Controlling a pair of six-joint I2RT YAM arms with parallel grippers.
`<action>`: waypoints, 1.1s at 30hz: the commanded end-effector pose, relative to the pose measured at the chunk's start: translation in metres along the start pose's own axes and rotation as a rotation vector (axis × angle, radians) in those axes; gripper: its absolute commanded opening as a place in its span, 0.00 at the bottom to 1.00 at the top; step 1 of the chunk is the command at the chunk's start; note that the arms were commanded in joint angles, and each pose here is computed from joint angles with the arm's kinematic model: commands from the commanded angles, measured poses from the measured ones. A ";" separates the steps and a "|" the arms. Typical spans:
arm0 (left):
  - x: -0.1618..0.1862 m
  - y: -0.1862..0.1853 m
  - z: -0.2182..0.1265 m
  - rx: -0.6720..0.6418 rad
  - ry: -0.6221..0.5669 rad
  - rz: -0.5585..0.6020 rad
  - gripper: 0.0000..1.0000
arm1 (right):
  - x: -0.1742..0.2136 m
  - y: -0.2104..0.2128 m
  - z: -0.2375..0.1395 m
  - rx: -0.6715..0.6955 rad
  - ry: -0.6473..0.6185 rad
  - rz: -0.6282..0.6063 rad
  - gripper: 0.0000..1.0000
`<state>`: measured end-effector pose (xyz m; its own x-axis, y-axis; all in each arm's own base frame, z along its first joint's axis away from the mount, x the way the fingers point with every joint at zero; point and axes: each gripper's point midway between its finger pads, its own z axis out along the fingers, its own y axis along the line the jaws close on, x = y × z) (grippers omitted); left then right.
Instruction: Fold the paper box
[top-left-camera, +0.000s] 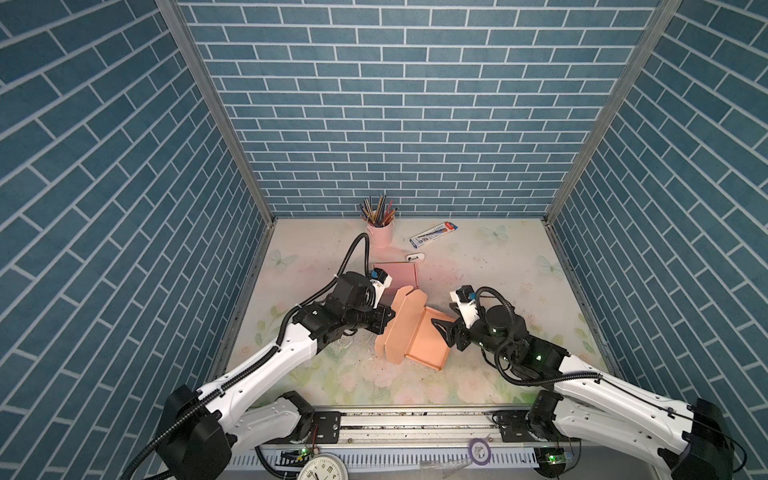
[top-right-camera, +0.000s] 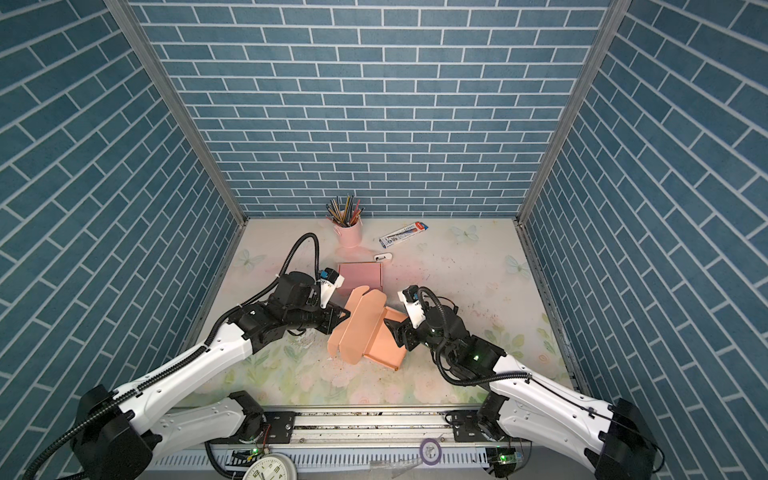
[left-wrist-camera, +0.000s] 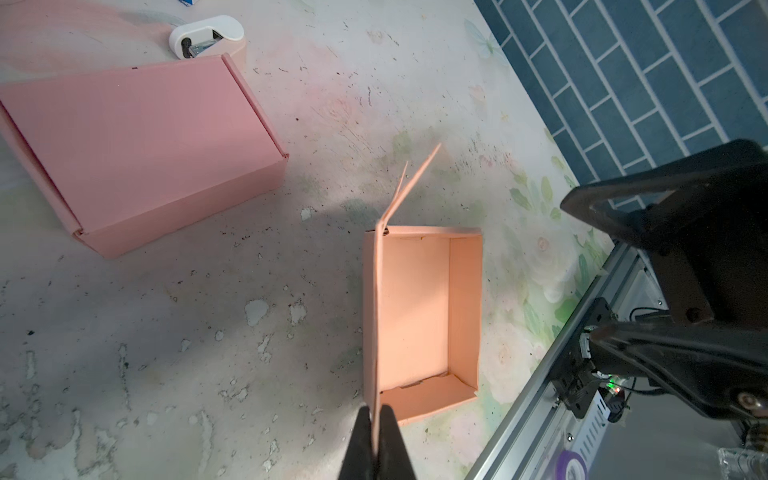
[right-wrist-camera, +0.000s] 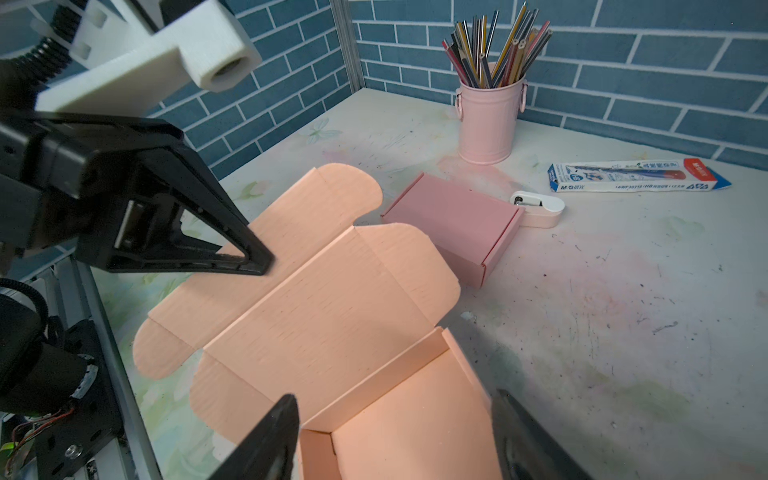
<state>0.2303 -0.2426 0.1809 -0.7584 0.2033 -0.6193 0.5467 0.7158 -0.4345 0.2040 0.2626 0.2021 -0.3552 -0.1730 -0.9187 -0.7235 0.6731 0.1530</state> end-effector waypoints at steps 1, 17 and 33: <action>0.002 -0.004 -0.007 -0.008 0.064 0.078 0.06 | -0.028 -0.007 0.002 0.012 -0.072 -0.038 0.74; -0.013 -0.010 -0.013 -0.056 0.161 0.205 0.06 | -0.032 0.005 0.022 -0.199 -0.163 -0.235 0.76; -0.013 -0.010 -0.007 -0.075 0.184 0.235 0.07 | -0.014 -0.008 0.068 -0.329 -0.020 -0.249 0.73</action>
<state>0.2315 -0.2453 0.1923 -0.6926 0.4595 -0.5560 0.6703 0.6948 -0.2607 0.2532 0.3011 0.1780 -0.2227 -0.2744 -0.9355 -0.9113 0.3994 0.0997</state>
